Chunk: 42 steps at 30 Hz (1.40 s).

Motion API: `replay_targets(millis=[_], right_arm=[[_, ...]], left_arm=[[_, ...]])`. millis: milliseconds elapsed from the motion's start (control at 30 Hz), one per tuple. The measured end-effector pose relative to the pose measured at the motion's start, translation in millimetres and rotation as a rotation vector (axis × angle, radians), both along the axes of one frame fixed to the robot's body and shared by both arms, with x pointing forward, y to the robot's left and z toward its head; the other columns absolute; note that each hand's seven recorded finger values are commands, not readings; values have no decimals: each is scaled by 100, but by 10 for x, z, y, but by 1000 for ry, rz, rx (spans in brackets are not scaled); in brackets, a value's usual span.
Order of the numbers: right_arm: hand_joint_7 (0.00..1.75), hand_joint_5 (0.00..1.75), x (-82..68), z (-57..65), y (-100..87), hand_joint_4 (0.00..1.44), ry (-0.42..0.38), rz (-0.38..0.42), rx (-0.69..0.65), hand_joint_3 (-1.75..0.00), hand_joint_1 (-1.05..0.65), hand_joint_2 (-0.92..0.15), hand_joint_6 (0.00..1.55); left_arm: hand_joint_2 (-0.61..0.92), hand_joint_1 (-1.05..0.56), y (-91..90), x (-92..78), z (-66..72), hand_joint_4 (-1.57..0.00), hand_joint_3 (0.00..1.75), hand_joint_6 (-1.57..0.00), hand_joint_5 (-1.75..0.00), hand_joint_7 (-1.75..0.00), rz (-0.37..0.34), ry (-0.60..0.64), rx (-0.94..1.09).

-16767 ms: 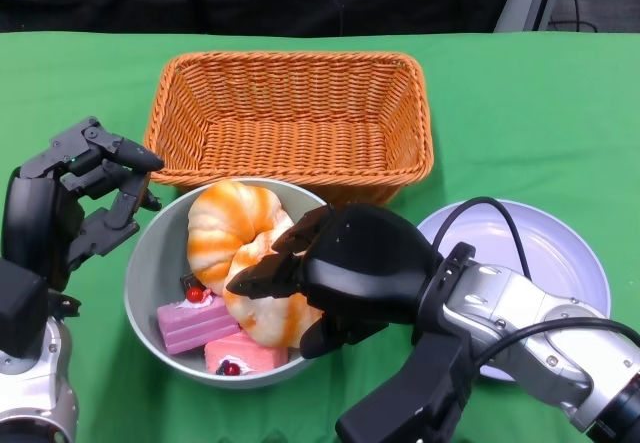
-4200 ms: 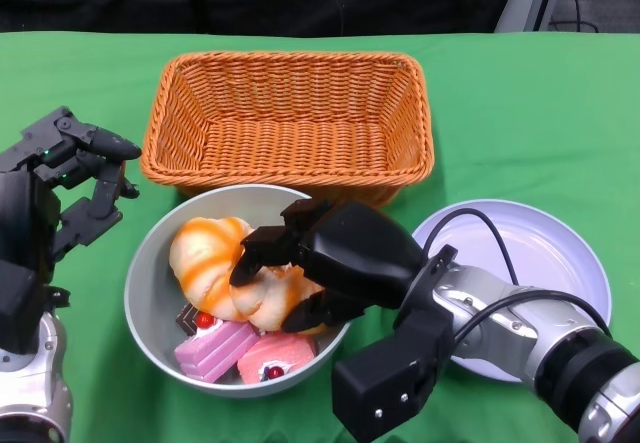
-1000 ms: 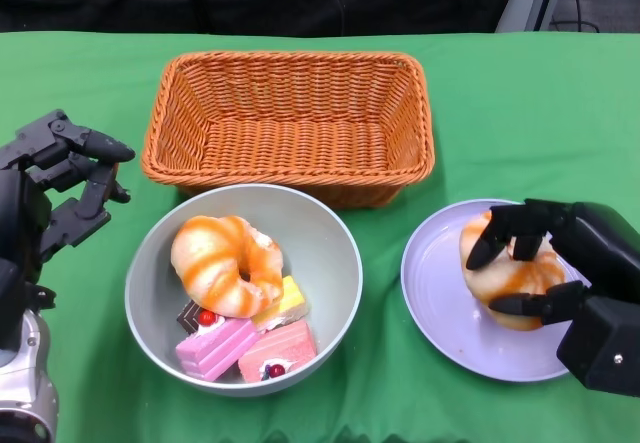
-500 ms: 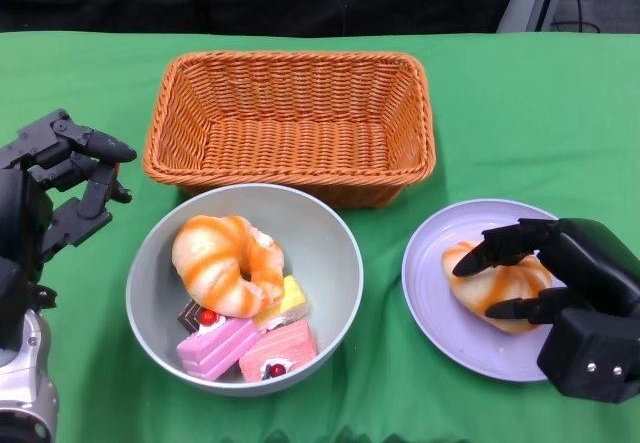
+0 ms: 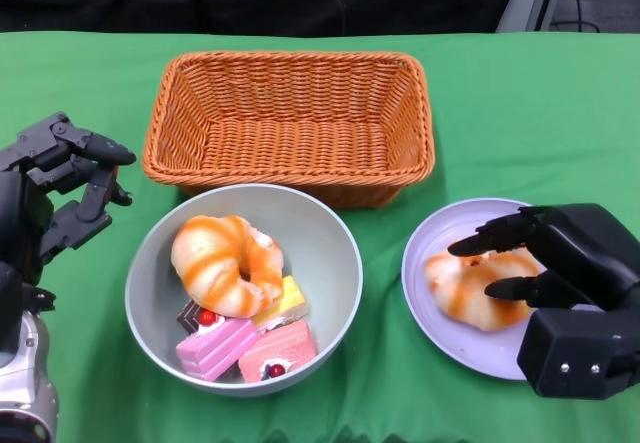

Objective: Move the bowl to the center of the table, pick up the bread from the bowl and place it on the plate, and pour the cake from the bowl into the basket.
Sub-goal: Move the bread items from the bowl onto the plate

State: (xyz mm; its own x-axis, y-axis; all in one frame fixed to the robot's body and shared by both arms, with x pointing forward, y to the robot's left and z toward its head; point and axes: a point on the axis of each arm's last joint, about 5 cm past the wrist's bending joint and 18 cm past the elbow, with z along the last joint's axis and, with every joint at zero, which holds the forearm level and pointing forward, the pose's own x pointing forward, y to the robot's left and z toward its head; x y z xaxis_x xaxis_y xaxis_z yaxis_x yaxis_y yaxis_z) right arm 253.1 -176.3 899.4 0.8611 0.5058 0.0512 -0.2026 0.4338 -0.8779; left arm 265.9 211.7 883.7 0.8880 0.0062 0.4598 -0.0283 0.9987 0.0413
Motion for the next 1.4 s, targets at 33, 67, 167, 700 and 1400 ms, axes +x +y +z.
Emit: replay_targets(millis=[33, 67, 167, 700, 1400], right_arm=[[0, 1, -10, 11, 8, 43, 4, 1, -3, 0, -33, -86, 84], [0, 1, -17, 20, 13, 43, 7, 2, -5, 0, -33, -85, 83], [0, 0, -39, 36, 20, 37, 26, 3, -15, 0, -37, -85, 75], [0, 5, -155, 283, 113, 44, 21, 95, 7, 0, -56, -87, 57], [1, 9, -266, 641, 460, 62, -170, 229, 150, 0, -69, -89, 59]], left_arm=[[74, -10, 0, -1, -3, -88, 75, -91, -146, -103, 0, 1, 0], [75, -10, 0, -2, -5, -88, 75, -91, -145, -103, 0, 2, 1], [75, -10, 1, -4, -6, -88, 74, -91, -145, -103, 0, -1, 2], [75, -10, 3, -4, -5, -87, 75, -90, -145, -103, 0, -1, 2], [75, -9, 1, -3, -7, -88, 75, -91, -145, -102, -13, 3, 7]])
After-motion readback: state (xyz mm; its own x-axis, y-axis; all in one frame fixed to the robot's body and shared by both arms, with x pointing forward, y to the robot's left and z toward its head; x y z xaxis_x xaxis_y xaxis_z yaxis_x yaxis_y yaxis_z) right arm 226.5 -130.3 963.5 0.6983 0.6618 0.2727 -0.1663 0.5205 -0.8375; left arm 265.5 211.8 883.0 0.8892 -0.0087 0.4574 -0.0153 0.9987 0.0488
